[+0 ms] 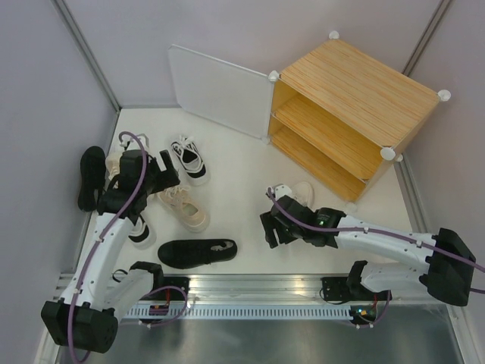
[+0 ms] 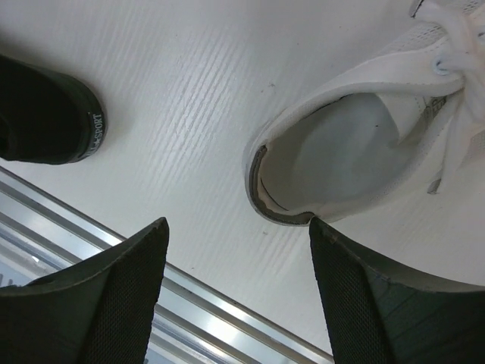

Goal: Place and organize the shoes in the shoe cabinet

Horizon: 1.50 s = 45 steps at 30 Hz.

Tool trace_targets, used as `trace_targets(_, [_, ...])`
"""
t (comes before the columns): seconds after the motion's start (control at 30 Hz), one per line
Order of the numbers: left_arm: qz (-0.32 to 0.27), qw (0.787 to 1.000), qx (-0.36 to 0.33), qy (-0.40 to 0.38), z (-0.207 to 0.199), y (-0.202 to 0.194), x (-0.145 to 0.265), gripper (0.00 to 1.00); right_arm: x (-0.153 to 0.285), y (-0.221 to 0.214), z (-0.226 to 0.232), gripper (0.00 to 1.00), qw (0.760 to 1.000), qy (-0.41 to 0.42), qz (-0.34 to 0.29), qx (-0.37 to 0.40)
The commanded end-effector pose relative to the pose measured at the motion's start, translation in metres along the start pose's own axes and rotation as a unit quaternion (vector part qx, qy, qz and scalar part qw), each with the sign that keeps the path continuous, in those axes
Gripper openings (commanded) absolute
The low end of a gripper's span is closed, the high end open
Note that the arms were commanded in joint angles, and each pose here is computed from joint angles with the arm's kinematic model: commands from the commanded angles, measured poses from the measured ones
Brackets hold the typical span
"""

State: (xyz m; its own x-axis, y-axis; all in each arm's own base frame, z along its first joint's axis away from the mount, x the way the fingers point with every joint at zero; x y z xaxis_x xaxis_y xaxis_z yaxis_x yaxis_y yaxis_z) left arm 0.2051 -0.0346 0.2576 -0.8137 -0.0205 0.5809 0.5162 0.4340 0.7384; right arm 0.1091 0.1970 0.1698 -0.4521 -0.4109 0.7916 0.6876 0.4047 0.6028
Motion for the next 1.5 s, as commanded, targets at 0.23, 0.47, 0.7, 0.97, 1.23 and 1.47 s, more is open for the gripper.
trace_targets(0.23, [-0.057,0.998,-0.012,-0.002,0.001,0.013,0.01,0.98,-0.017,0.021,0.009,0.73,0.997,-0.05,-0.008,0.057])
trace_targets(0.47, [-0.056,0.998,-0.014,-0.002,0.001,0.012,0.01,0.98,0.011,0.049,0.014,0.73,0.993,-0.064,-0.01,0.097])
trace_targets(0.7, [-0.053,0.998,-0.015,0.0,0.001,0.012,0.008,0.98,-0.004,0.05,0.022,0.71,0.993,-0.043,0.01,0.114])
trace_targets(0.97, [-0.048,0.999,-0.016,-0.001,0.001,0.011,0.007,0.98,-0.038,0.036,0.019,0.59,0.989,-0.076,0.041,0.12])
trace_targets(1.23, [-0.047,0.999,-0.018,-0.005,0.0,0.011,0.007,0.98,-0.064,0.021,0.018,0.5,0.983,-0.07,0.07,0.153])
trace_targets(1.47, [-0.05,0.999,-0.018,-0.005,0.0,0.011,0.008,0.97,-0.054,0.023,0.015,0.14,0.975,-0.074,0.095,0.187])
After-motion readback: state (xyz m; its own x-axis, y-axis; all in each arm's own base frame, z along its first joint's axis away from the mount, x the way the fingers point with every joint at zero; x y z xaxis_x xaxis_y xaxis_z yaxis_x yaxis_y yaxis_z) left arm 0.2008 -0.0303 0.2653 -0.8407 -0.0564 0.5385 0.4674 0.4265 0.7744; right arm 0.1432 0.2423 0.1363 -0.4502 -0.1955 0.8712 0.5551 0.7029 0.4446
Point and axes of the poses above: each gripper's point midway between its finger pads, its own x axis back along the fingers, its own z axis along the line the jaws close on, y = z × x, the point moved 10 cm from there along x, back along the fingers, and after that the axes turned 10 degrees about x, right-handed, at the moved point
